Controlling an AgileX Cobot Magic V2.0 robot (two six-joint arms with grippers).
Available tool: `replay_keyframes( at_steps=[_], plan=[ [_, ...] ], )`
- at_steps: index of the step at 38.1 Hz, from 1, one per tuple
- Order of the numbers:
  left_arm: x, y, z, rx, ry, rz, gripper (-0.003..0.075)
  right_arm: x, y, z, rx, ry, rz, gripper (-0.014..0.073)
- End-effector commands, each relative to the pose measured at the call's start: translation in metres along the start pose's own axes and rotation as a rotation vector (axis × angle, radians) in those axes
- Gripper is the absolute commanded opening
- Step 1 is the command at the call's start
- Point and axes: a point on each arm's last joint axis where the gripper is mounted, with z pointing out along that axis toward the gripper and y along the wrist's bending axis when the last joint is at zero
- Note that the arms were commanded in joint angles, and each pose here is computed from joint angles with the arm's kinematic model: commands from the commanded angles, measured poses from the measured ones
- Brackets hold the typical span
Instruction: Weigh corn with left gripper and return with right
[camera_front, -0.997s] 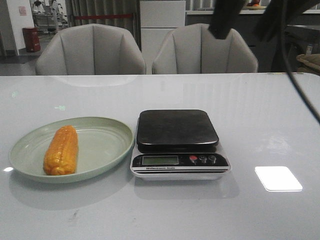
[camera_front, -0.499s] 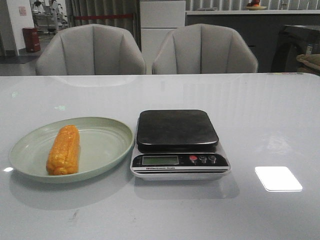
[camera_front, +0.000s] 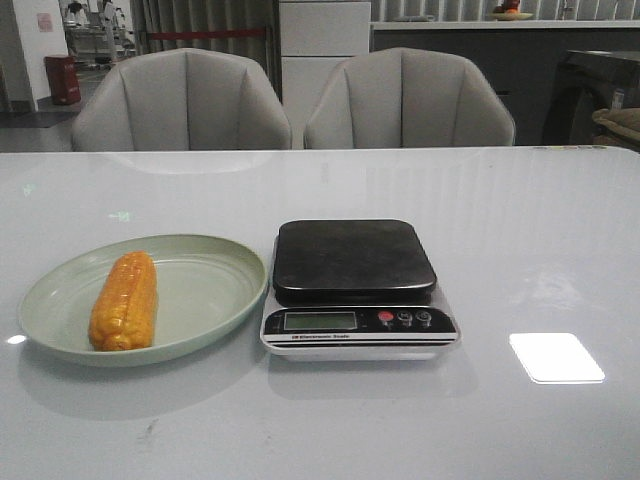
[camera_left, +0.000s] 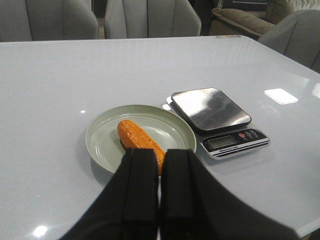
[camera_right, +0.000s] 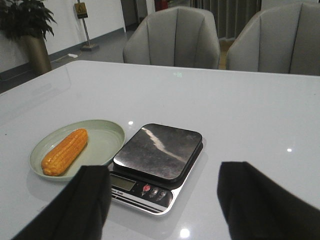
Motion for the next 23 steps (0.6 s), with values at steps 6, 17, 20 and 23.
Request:
replay_keyframes(
  at_steps=[6,17,20,23],
  plan=[
    [-0.0130,-0.0021,-0.0073,0.020,-0.115,0.000,0.0113,-0.0099,0.0001,-0.0004,0.005,-0.082,-0.026,0.0109],
    [-0.0130,-0.0021,-0.0073,0.020,-0.115,0.000,0.0113,-0.0097,0.0001,-0.0004,0.005,-0.080,-0.025,0.0194],
    [-0.0130,-0.0021,-0.0073,0.020,-0.115,0.000,0.0113,-0.0097,0.0001,-0.0004,0.005,-0.080,-0.025,0.0194],
    [-0.0130,-0.0021,-0.0073,0.020,-0.115,0.000,0.0113,-0.0097,0.0001,-0.0004,0.005,-0.080,-0.025,0.0194]
  ],
)
